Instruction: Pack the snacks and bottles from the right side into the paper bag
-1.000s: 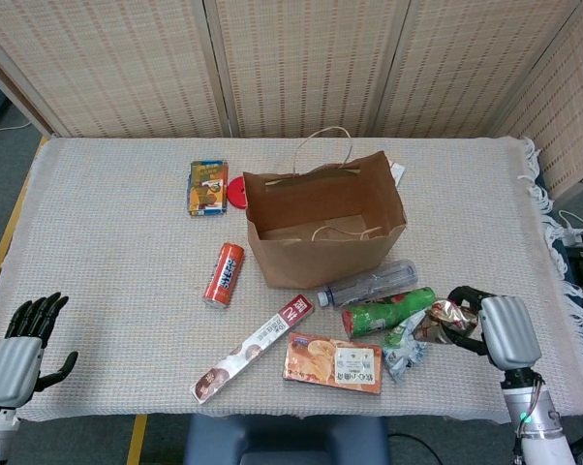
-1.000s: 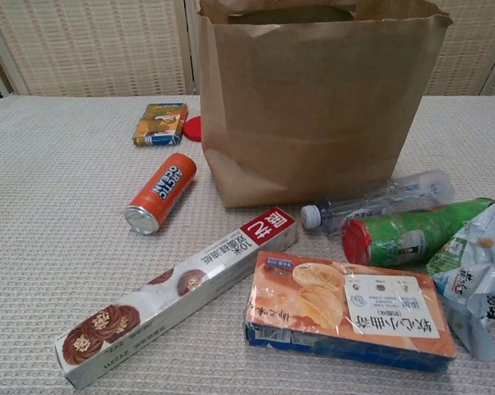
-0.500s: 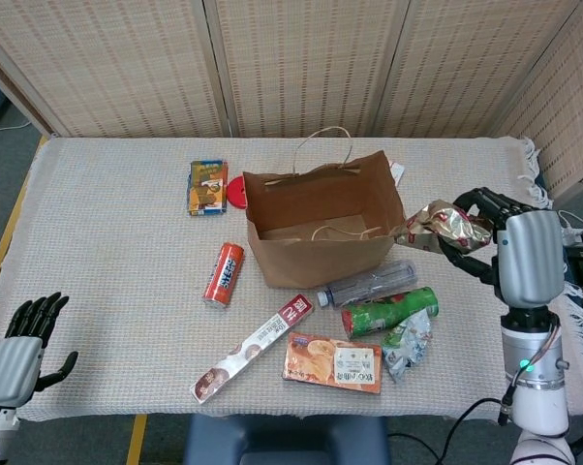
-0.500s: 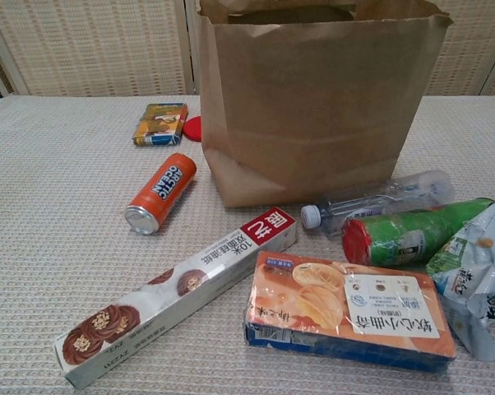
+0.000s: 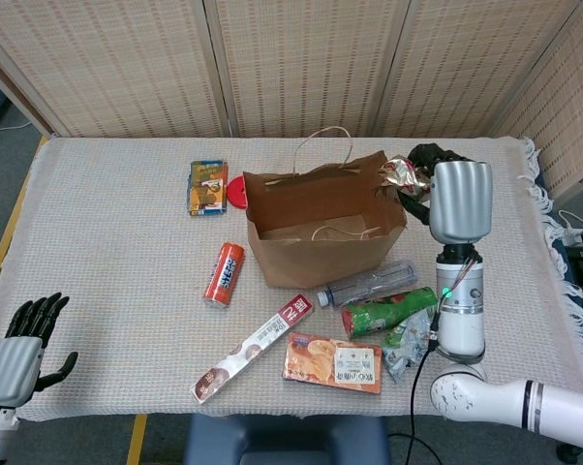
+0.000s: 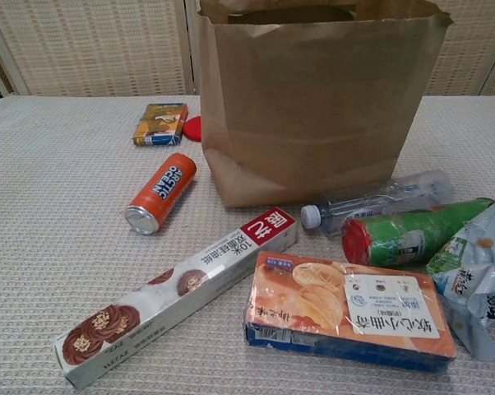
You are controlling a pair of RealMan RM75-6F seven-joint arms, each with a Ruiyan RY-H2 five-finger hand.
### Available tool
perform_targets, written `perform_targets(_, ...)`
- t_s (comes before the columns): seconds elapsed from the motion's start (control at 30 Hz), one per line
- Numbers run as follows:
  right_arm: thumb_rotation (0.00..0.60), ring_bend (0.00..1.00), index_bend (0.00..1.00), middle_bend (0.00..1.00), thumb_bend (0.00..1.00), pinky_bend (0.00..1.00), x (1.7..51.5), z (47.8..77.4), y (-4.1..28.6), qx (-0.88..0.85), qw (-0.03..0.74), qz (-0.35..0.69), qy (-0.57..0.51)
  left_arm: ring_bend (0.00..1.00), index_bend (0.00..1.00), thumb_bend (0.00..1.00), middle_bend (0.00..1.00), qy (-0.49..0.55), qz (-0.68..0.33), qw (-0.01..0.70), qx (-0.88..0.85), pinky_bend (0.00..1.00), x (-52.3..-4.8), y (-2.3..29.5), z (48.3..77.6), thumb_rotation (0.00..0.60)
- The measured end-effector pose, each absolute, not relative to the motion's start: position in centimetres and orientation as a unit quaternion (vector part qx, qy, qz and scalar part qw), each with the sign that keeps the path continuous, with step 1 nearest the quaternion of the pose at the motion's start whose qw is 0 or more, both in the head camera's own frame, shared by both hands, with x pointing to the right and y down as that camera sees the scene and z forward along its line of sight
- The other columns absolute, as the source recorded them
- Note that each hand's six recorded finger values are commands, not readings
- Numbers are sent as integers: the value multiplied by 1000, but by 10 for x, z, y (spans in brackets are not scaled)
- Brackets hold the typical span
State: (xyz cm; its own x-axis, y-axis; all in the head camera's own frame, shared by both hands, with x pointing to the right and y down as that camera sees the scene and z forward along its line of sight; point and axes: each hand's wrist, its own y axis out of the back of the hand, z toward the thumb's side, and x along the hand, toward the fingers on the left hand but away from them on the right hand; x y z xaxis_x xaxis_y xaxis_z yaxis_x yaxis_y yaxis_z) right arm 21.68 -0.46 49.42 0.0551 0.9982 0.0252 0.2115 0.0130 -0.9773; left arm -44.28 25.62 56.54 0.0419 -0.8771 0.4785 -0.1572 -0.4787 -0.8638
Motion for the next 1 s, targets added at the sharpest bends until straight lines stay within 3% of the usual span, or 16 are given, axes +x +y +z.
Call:
perform_targets(0.27, 600, 586, 701, 619, 411, 734, 183, 550, 0, -584, 453, 446, -505, 0, 0, 337, 0, 399, -567, 314, -649, 20, -443, 256, 567, 600)
perform_targets(0.43, 600, 582, 690, 619, 411, 731, 171, 556, 5, -593, 452, 440, -501, 0, 0, 338, 0, 399, -567, 312, -650, 21, -443, 257, 566, 600)
perform_targets(0.53, 600, 489, 519, 576, 402, 651, 169, 554, 6, -595, 446, 443, -501, 0, 0, 338, 0, 400, -567, 312, -649, 20, -444, 257, 566, 600)
perform_targets(0.67, 600, 122, 32, 211, 253, 347, 168, 554, 8, -603, 429, 460, -491, 0, 0, 338, 0, 399, -568, 312, -649, 20, -444, 257, 566, 600)
perform_targets(0.8, 600, 43, 0, 111, 195, 252, 173, 547, 9, -610, 411, 473, -486, 0, 0, 338, 0, 399, -569, 312, -648, 20, -444, 257, 566, 600)
perform_targets(1.0, 600, 42, 0, 106, 189, 246, 186, 530, 9, -616, 401, 461, -498, 0, 0, 338, 0, 398, -570, 313, -647, 20, -445, 257, 566, 600)
